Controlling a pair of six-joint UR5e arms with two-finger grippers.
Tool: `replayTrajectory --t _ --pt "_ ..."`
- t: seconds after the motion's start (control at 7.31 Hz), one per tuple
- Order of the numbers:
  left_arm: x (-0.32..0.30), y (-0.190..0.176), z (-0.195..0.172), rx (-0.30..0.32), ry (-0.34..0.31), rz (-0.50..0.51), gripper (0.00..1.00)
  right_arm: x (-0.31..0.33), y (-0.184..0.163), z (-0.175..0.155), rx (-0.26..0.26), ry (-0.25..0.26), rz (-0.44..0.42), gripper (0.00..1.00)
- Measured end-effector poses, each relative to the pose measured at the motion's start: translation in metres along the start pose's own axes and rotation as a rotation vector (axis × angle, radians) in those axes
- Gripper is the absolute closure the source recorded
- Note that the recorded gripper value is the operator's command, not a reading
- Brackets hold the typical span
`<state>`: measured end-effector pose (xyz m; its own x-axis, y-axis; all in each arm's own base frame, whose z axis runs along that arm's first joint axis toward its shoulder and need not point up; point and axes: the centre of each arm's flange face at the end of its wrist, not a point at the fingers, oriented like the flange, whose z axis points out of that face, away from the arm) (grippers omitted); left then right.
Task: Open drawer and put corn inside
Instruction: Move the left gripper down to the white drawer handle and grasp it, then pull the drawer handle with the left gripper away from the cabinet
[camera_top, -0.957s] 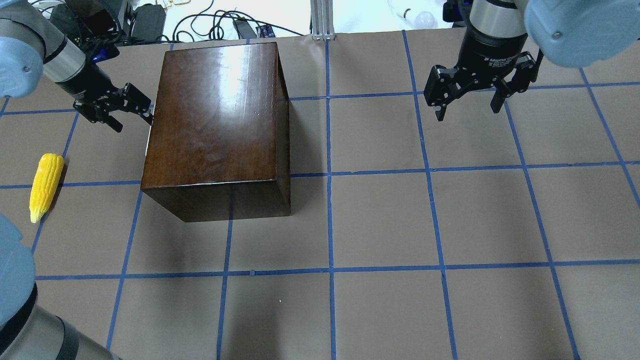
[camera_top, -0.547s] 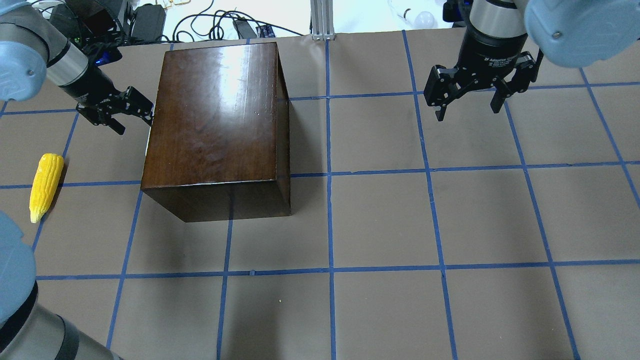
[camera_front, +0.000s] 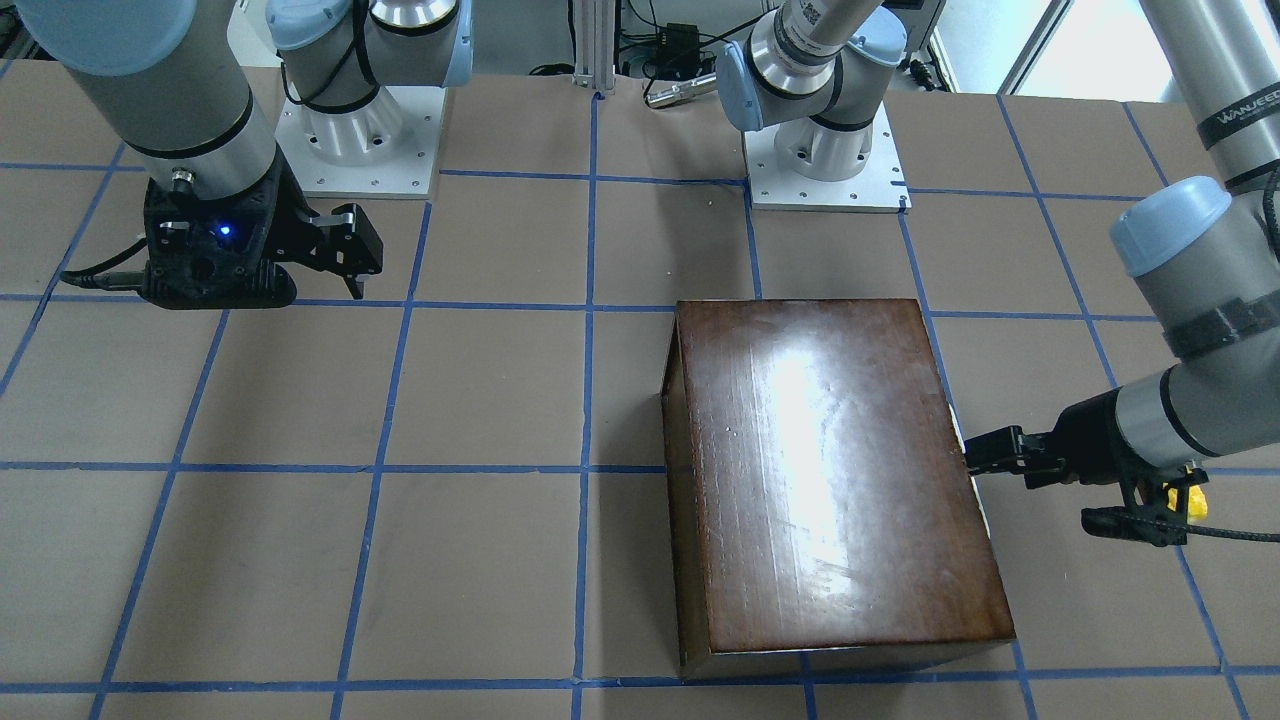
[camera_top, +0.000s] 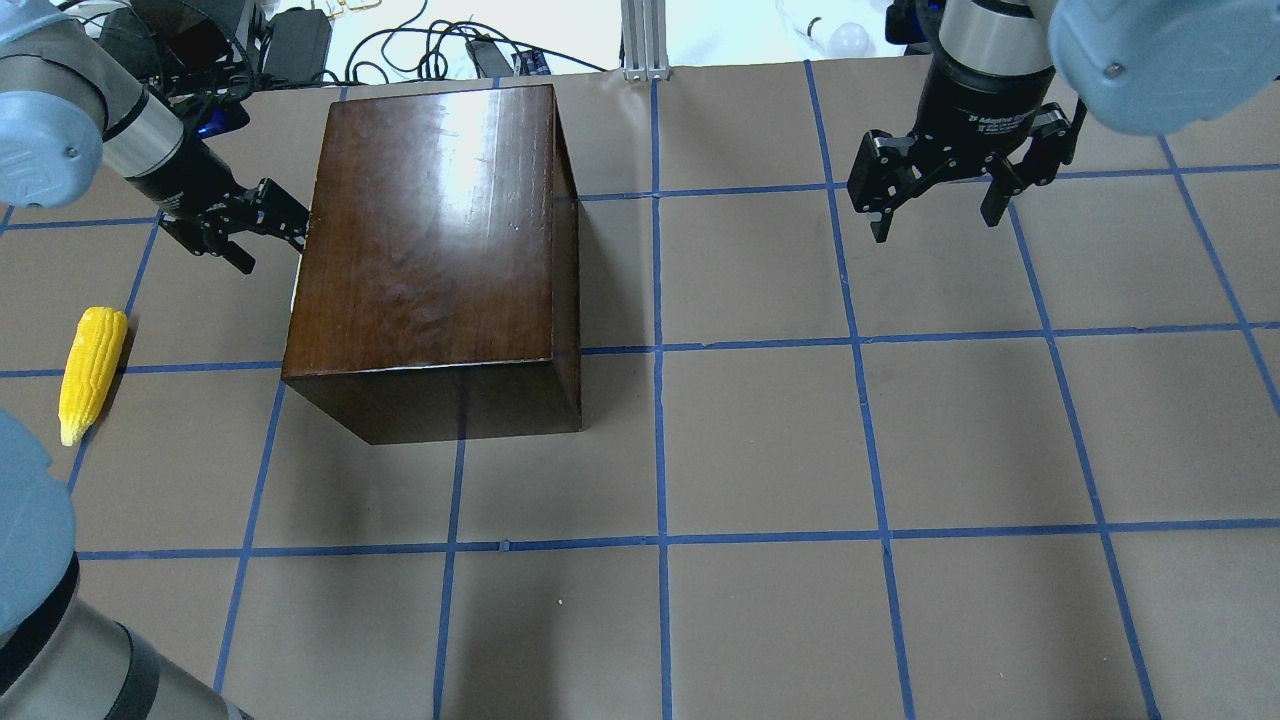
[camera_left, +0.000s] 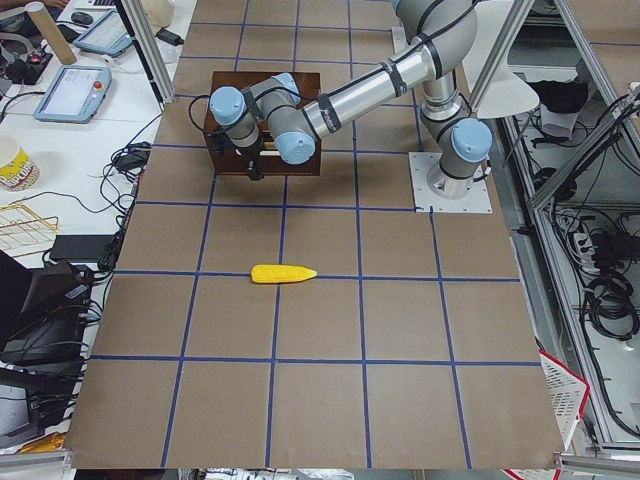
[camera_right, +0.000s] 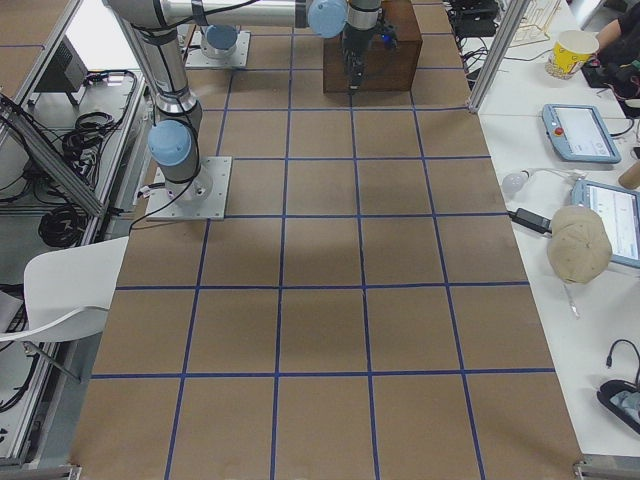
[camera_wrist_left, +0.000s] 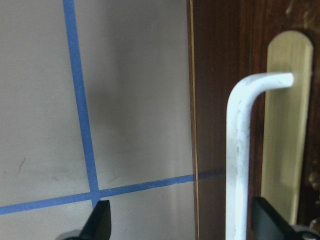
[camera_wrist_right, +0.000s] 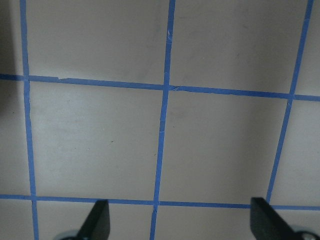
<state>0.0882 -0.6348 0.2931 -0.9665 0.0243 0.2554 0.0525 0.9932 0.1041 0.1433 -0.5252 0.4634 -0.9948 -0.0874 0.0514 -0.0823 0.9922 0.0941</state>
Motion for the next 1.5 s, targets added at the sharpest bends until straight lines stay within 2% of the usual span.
replayTrajectory --t 0.96,1.5 --pt "-0.008 -0.004 0.012 -0.014 0.001 -0.005 0.00 0.000 0.000 0.000 0.000 0.000 -0.001 0.00" --pt "-0.054 0.005 0.005 -0.001 0.010 -0.061 0.00 0.000 0.000 0.000 0.000 0.000 0.000 0.00"
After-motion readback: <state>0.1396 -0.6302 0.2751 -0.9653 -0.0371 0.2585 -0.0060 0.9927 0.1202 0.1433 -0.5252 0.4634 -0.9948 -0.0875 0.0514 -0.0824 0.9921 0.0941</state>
